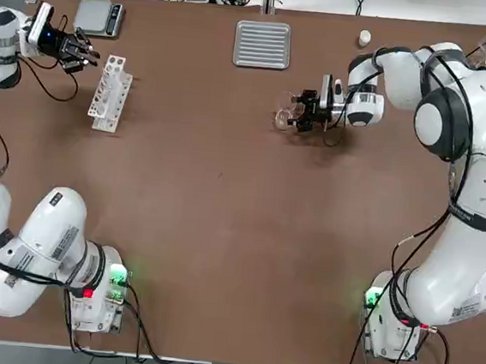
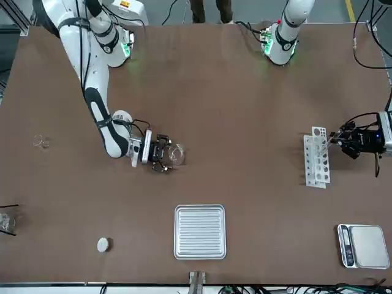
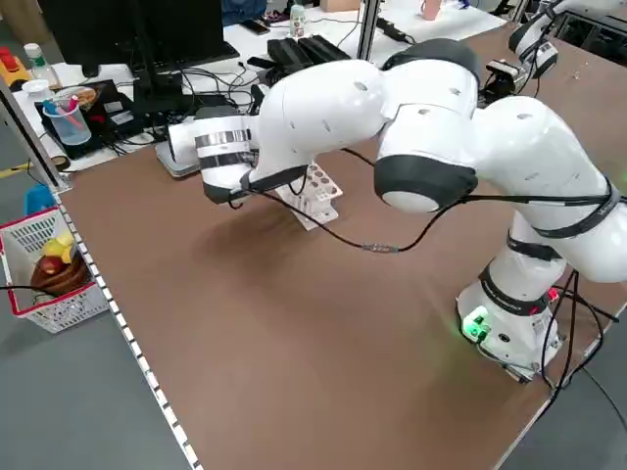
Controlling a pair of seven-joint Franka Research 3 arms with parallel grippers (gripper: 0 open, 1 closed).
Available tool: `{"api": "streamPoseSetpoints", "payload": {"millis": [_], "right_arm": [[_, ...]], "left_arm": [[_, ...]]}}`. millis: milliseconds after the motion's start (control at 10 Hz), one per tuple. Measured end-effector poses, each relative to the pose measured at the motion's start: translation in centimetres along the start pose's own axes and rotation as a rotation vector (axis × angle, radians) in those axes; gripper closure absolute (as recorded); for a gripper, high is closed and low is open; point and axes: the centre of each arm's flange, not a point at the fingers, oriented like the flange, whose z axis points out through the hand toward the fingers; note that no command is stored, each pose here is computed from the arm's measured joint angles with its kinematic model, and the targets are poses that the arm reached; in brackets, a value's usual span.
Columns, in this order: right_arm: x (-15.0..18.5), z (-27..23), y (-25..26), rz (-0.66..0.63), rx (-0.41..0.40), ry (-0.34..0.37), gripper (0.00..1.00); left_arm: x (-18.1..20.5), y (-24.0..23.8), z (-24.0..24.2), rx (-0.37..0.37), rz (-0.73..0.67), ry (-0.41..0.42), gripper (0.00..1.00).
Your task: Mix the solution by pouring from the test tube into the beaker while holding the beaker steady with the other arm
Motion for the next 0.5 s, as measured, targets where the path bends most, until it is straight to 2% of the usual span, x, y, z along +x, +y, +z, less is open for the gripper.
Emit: {"api": "streamPoseSetpoints", "payload": {"millis": [500], "right_arm": [[-0.1,-0.5,0.3,0.003,-0.009,0.001,0.0]], "left_arm": [[-1.4,0.0,0.8,-0.001,-0.011,0.032,0.78]]}}
